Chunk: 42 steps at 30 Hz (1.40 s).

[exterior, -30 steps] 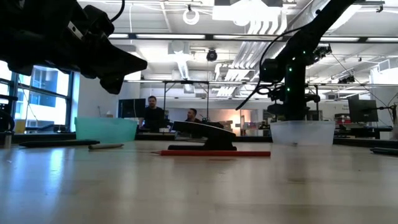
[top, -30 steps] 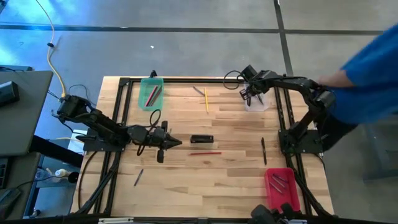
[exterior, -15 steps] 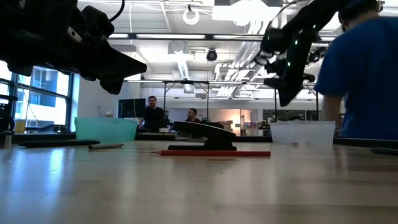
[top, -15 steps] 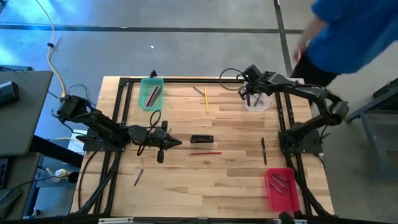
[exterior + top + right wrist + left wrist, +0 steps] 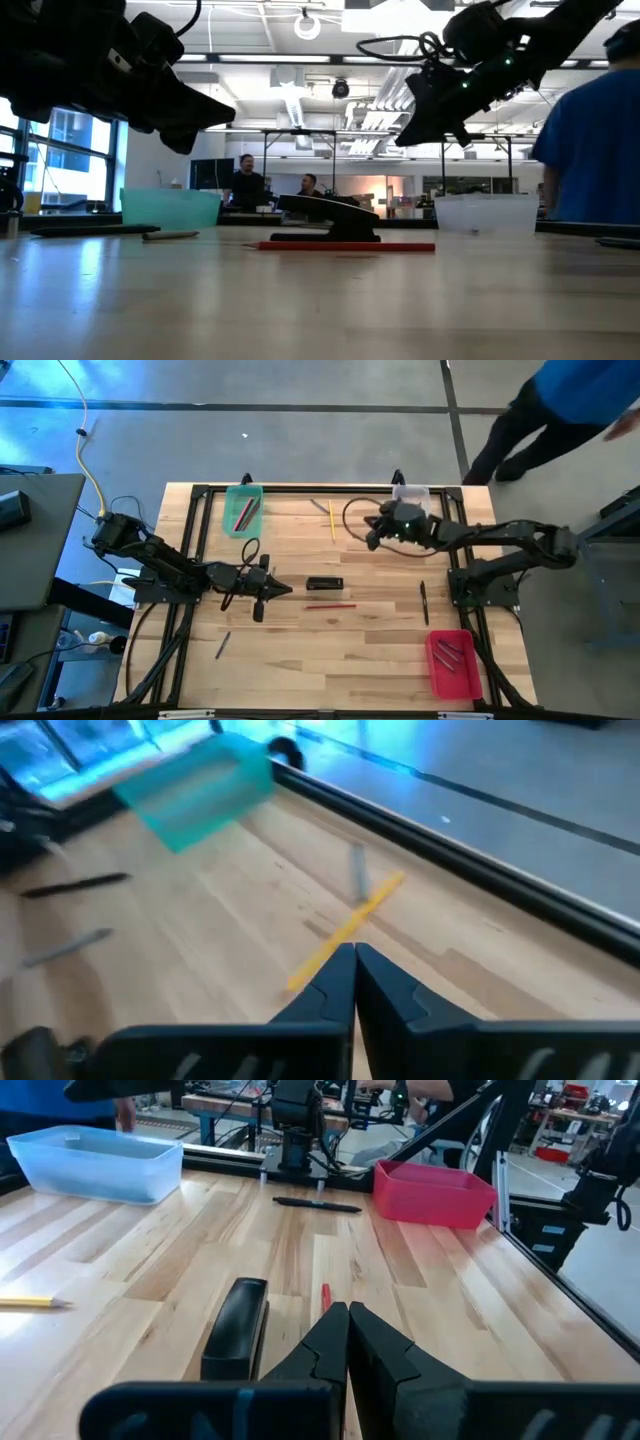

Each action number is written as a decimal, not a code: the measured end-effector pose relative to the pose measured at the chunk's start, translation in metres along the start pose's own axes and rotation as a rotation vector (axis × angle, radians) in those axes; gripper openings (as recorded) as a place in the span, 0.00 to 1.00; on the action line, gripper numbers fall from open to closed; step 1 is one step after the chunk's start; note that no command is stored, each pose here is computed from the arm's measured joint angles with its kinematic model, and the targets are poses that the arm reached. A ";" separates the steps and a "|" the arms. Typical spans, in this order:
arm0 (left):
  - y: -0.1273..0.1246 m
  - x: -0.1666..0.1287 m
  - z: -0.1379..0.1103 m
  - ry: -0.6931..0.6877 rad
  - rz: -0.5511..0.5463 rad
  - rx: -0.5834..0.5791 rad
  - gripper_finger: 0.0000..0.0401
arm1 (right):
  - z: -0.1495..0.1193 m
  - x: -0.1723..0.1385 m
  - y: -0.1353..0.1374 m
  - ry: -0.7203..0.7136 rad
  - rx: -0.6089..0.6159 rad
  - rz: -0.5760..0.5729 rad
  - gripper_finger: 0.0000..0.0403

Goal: Sort crayons/erasers/pens/pencils in bins
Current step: Put the yellow pencil into the green bin

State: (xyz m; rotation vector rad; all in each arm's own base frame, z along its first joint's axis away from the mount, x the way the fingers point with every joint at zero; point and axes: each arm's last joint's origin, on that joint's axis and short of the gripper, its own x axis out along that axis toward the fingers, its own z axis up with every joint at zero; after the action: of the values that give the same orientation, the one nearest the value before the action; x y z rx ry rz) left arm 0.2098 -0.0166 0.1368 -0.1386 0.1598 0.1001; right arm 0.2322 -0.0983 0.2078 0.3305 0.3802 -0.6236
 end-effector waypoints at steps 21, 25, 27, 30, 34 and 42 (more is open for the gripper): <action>0.000 -0.001 -0.003 0.019 0.068 -0.058 0.00 | -0.009 0.122 0.062 0.401 -0.003 -0.274 0.09; 0.000 -0.001 -0.004 0.021 0.071 -0.056 0.00 | -0.012 0.140 0.065 0.438 -0.010 -0.284 0.20; 0.000 -0.001 -0.004 0.023 0.072 -0.057 0.00 | -0.013 0.145 0.066 0.443 -0.004 -0.289 0.25; 0.000 -0.001 -0.004 0.026 0.073 -0.057 0.00 | -0.016 0.149 0.067 0.457 0.011 -0.286 0.30; 0.000 -0.001 -0.004 0.026 0.073 -0.057 0.00 | -0.022 0.152 0.066 0.472 0.033 -0.287 0.31; 0.000 -0.001 -0.004 0.025 0.073 -0.068 0.00 | -0.033 0.160 0.065 0.491 0.038 -0.287 0.31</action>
State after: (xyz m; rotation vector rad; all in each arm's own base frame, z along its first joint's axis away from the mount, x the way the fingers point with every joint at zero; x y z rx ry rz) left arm 0.2085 -0.0172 0.1330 -0.2015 0.1869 0.1767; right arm 0.3835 -0.1151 0.1211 0.4706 0.8979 -0.8305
